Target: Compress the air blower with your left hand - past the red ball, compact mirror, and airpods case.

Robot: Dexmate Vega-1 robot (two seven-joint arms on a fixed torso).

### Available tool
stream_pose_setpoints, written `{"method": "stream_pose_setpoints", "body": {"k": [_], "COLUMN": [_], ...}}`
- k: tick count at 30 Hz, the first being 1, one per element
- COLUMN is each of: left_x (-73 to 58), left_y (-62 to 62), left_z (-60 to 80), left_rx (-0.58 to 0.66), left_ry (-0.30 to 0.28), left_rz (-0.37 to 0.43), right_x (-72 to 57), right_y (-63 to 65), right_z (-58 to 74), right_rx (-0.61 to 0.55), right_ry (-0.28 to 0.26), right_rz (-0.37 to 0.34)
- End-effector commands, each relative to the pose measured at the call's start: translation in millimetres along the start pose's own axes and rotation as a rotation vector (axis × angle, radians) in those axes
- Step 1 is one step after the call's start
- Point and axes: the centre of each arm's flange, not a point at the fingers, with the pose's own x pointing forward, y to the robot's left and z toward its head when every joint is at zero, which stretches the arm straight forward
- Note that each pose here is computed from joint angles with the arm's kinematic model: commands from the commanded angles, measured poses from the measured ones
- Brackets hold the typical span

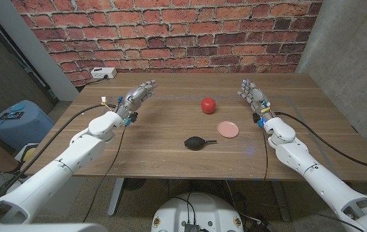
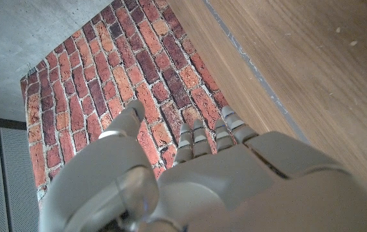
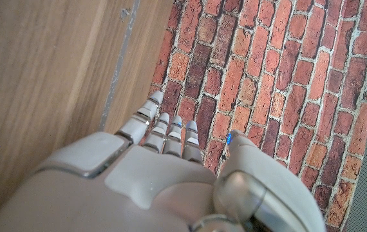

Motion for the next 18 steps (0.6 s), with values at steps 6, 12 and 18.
{"method": "stream_pose_setpoints", "body": {"k": [6,12,18], "left_x": [-2.4,-5.0,-5.6], "left_y": [-9.5,-12.9,-23.5], "left_z": [28.9,34.3,38.5], "left_rx": [0.145,0.19,0.27], "left_ry": [0.014,0.026,0.051], "left_rz": [-0.084,-0.125,-0.166], "right_x": [-4.3,-3.9,-3.2], "right_y": [0.2,1.7,3.5], "right_z": [0.1,-0.1,-1.6], "right_rx": [0.005,0.007,0.011], "right_ry": [-0.014,-0.017,-0.019], "right_rz": [-0.006,-0.01,-0.014]}}
